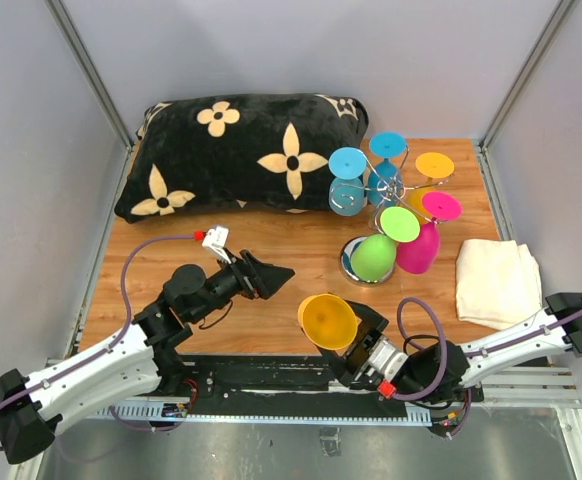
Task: Place the wine glass upside down on the wine glass rack
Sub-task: Pick up the wine glass at the center of the board.
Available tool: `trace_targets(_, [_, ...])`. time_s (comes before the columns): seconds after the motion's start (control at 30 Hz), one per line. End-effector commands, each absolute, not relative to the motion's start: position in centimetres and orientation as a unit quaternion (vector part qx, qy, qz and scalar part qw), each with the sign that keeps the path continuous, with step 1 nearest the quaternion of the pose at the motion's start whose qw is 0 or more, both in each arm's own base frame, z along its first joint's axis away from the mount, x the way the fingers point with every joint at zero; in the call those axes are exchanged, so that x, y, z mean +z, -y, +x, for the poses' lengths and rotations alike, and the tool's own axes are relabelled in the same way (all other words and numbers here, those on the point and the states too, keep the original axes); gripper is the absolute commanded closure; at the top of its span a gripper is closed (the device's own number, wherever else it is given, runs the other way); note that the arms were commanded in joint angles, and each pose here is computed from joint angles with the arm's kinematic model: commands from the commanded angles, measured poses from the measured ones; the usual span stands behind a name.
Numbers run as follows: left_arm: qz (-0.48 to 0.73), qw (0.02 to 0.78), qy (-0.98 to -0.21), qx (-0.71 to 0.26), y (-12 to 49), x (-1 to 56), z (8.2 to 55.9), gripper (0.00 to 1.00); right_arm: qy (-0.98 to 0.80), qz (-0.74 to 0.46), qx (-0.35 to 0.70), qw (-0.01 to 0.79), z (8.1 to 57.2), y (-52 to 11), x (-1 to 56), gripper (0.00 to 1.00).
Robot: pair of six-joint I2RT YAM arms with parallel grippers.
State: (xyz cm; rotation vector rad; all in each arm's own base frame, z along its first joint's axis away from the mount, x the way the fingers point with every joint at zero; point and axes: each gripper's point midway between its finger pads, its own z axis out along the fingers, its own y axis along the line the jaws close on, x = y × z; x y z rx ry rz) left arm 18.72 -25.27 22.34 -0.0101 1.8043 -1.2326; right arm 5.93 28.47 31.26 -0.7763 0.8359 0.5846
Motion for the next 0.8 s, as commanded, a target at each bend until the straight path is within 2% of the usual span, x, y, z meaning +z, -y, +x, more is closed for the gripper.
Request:
trace_targets(0.0, [-0.039, 0.498, -0.669, -0.55, 25.2, 26.7, 19.1, 0.02, -0.392, -0.356, 0.281, 0.801, 5.9, -27.5, 31.2, 0.4])
trace_targets(0.17, [-0.02, 0.466, -0.651, -0.599, 26.7, 27.1, 16.6, 0.12, -0.402, -0.306, 0.296, 0.811, 6.8, -25.9, 33.1, 0.4])
trace_targets(0.53, [-0.001, 0.427, -0.637, -0.642, 29.0, 26.8, 12.6, 0.15, -0.404, -0.26, 0.316, 0.818, 7.3, -25.2, 34.2, 0.39])
trace_targets(0.67, [0.025, 0.41, -0.638, -0.652, 30.0, 26.4, 11.3, 0.22, -0.401, -0.258, 0.319, 0.819, 7.2, -25.3, 34.3, 0.39])
trace_targets(0.77, [0.034, 0.397, -0.623, -0.673, 30.6, 26.7, 10.6, 0.31, -0.398, -0.26, 0.321, 0.819, 7.1, -25.4, 34.2, 0.39])
